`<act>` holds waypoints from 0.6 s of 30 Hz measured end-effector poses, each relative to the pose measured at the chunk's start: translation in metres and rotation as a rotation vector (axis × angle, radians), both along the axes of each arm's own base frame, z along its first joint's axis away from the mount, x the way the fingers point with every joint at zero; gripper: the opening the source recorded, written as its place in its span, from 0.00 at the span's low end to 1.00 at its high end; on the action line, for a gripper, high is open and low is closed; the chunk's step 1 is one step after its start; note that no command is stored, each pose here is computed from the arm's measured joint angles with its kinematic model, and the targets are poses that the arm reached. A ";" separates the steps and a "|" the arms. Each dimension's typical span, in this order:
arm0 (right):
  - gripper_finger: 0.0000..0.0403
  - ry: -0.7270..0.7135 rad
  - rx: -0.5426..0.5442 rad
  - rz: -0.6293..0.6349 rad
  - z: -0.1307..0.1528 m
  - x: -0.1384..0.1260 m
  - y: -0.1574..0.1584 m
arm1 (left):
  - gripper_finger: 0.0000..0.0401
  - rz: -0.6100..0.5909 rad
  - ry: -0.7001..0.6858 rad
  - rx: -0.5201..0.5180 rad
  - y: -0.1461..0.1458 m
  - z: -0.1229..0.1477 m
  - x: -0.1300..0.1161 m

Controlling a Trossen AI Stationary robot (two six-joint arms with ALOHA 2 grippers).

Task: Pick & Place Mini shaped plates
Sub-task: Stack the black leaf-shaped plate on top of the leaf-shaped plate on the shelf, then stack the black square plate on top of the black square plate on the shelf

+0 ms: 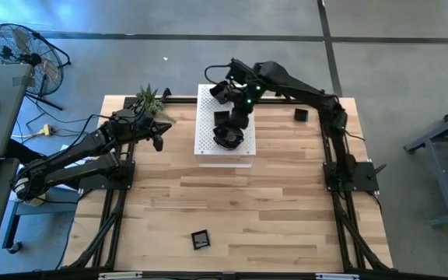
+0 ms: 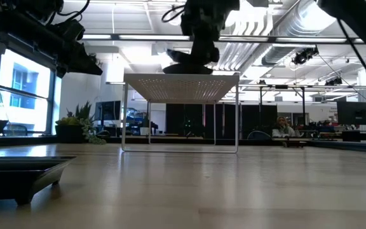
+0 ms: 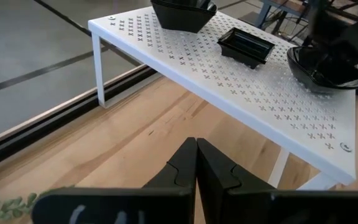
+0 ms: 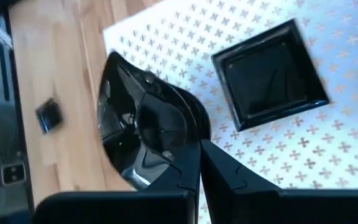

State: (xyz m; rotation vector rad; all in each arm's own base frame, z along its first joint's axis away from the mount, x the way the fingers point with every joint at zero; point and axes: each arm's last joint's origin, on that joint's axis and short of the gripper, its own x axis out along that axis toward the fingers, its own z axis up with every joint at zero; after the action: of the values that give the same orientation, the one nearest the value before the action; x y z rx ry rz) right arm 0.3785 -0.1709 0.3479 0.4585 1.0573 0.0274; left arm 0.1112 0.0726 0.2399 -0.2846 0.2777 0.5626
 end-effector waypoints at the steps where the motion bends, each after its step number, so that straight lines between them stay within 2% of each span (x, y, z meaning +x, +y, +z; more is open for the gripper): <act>1: 0.01 0.011 0.000 0.009 -0.004 0.002 -0.001 | 0.00 0.000 0.001 0.000 0.000 0.000 0.000; 5: 0.01 0.053 0.002 0.066 -0.015 0.005 -0.001 | 0.00 -0.002 0.001 0.001 0.000 0.000 0.000; 11: 0.03 0.068 -0.006 0.083 -0.019 0.004 -0.001 | 0.00 -0.007 -0.005 -0.007 0.000 0.000 0.000; 18: 0.16 0.057 -0.068 0.094 -0.019 0.007 -0.001 | 0.00 -0.024 -0.008 -0.013 -0.001 0.000 0.000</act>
State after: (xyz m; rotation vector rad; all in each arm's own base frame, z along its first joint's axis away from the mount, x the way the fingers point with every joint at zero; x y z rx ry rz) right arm 0.3858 -0.1723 0.3291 0.3493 1.1315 0.0613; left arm 0.1116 0.0719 0.2399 -0.2951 0.2771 0.5362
